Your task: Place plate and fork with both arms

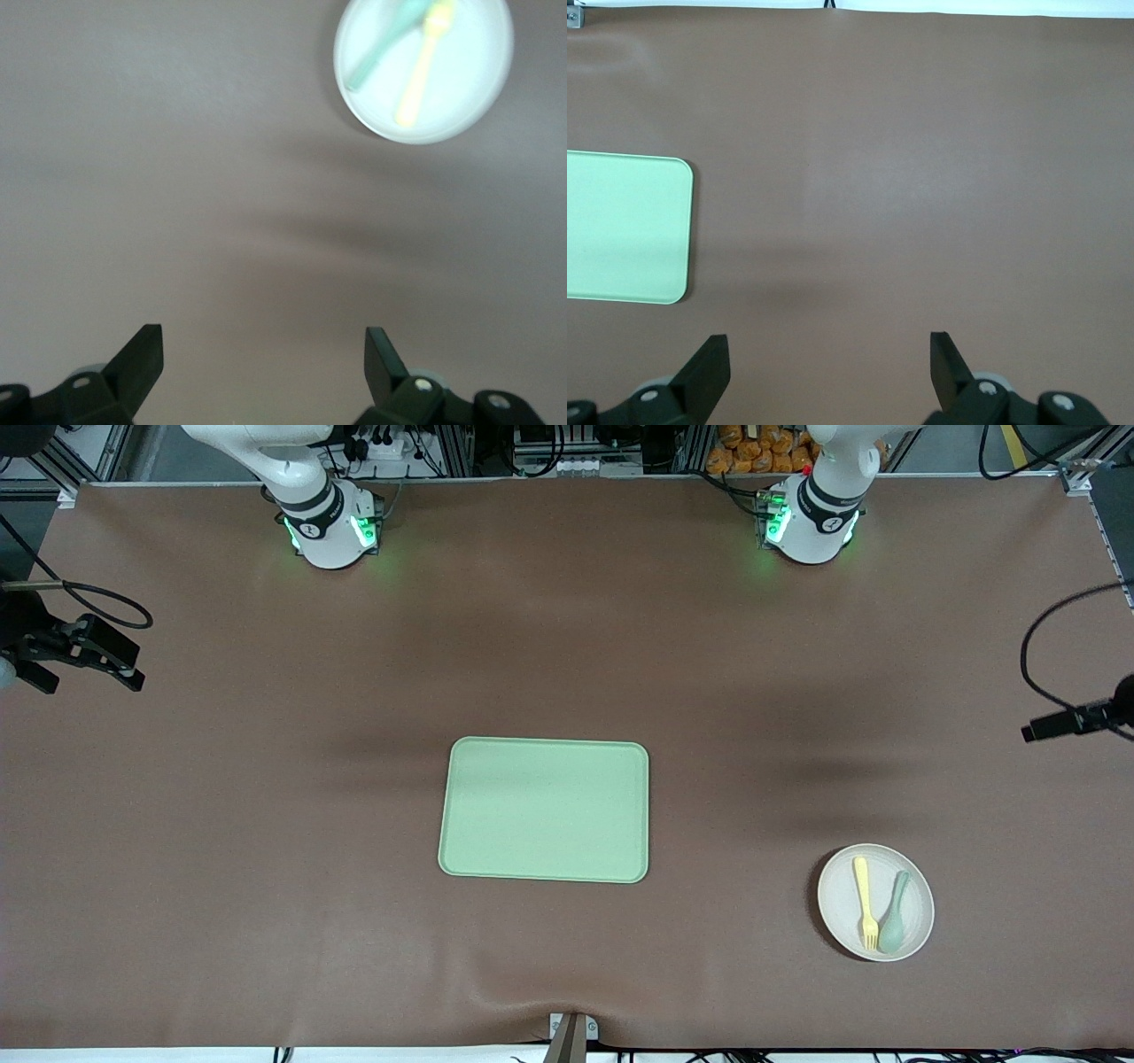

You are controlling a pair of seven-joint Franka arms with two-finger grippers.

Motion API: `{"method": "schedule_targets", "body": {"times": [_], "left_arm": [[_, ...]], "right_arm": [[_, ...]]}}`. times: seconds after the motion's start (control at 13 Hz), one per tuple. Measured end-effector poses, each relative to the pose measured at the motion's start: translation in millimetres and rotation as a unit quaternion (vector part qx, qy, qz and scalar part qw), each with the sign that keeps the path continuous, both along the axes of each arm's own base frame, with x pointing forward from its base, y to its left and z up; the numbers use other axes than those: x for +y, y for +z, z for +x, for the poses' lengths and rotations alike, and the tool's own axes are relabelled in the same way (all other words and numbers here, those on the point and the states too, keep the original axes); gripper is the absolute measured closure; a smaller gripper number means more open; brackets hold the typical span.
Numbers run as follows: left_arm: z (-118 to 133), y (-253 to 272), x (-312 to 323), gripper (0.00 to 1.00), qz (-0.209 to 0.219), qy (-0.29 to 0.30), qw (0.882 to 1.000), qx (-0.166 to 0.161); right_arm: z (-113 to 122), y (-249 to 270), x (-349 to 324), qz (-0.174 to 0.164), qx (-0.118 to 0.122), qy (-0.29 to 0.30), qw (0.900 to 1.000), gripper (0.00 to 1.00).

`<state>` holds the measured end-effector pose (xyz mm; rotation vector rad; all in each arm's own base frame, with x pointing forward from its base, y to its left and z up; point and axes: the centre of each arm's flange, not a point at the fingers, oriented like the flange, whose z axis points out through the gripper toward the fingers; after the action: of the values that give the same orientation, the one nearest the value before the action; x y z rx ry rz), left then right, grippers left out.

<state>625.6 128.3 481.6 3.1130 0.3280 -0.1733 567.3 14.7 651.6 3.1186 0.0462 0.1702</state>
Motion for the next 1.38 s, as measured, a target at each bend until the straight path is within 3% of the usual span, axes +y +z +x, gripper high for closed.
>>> {"method": "schedule_targets", "body": {"times": [0.31, 0.62, 1.15, 1.38], "left_arm": [[46, -90, 20, 0.0, 0.004, 0.017, 0.999, -0.041], [69, -152, 53, 0.0, 0.022, 0.038, 0.995, -0.085], [87, -187, 20, 0.0, 0.023, 0.062, 0.992, -0.105], [93, -205, 22, 0.0, 0.023, 0.069, 0.989, -0.129]], "right_arm": [[0, 0, 0, 0.0, 0.0, 0.0, 1.0, 0.0], [0, 0, 0, 0.0, 0.0, 0.0, 1.0, 0.0], [0, 0, 0, 0.0, 0.0, 0.0, 1.0, 0.0], [0, 0, 0, 0.0, 0.0, 0.0, 1.0, 0.0]]}}
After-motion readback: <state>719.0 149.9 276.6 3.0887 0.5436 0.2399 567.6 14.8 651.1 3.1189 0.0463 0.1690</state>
